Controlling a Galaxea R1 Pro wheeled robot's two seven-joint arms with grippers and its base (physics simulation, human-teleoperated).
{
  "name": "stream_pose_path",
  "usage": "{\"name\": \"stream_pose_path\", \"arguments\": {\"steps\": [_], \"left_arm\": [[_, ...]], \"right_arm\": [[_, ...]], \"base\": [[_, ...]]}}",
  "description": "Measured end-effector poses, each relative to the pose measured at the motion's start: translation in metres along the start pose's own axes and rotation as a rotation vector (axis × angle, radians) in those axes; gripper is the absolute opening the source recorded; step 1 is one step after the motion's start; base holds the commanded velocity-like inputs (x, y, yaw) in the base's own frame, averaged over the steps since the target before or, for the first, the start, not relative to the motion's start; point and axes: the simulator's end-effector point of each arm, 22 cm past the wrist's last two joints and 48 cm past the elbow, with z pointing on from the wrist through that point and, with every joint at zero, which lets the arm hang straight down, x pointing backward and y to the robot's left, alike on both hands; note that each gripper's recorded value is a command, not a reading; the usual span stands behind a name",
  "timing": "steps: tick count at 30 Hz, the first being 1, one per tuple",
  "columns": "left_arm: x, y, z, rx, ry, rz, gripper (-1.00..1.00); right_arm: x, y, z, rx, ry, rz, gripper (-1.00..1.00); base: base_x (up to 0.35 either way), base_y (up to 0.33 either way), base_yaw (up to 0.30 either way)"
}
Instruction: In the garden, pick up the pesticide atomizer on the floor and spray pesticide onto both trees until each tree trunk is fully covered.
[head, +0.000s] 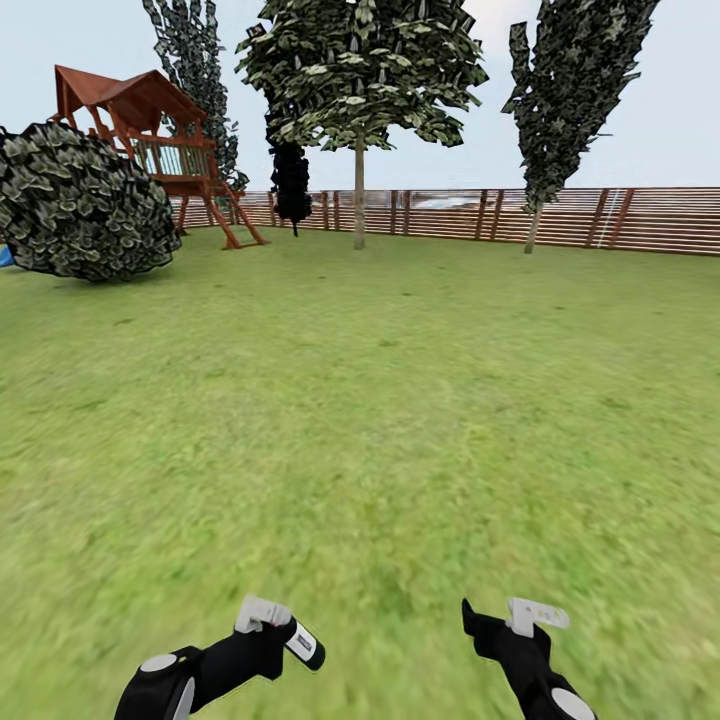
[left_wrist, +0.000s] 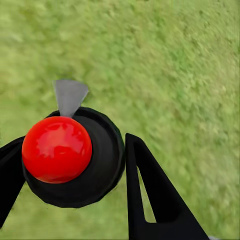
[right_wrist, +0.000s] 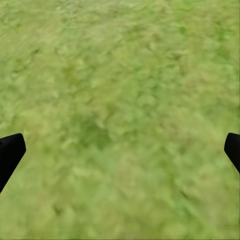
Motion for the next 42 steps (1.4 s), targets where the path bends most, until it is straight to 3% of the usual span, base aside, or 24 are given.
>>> {"name": "stream_pose_path", "arguments": {"steps": [4,7,8,12,16,29,42], "left_arm": [[0.0,0.0,0.0,0.001,0.0,-0.001,-1.0],[0.0,0.0,0.0,0.001,0.0,-0.001,-1.0],[0.0,0.0,0.0,0.001,0.0,-0.001,-1.0],[0.0,-0.001,0.0,0.001,0.0,0.0,-1.0],[0.0,-0.001,0.0,0.002,0.0,0.0,-1.0],[-0.001,-0.001,0.0,0.002,-0.002,0.002,-1.0],[-0.001,-0.001,0.0,0.003,-0.003,0.003,-1.0]], "right_arm": [[-0.001,-0.004,0.002,0.025,-0.016,-0.016,1.0],[-0.013,-0.006,0.001,0.073,-0.086,0.008,1.0],[-0.014,-0.014,0.001,0.121,-0.113,0.023,1.0],[-0.012,-0.027,0.001,0.191,-0.132,0.04,1.0],[-0.012,-0.033,0.012,0.219,-0.122,0.038,1.0],[0.001,-0.032,0.025,0.223,-0.04,-0.014,1.0],[0.002,-0.016,0.025,0.164,-0.047,-0.033,1.0]], "base": [[0.342,0.0,0.0],[0.342,0.0,0.0],[0.342,0.0,0.0],[0.342,0.0,0.0],[0.342,0.0,0.0],[0.342,0.0,0.0],[0.342,0.0,0.0]]}}
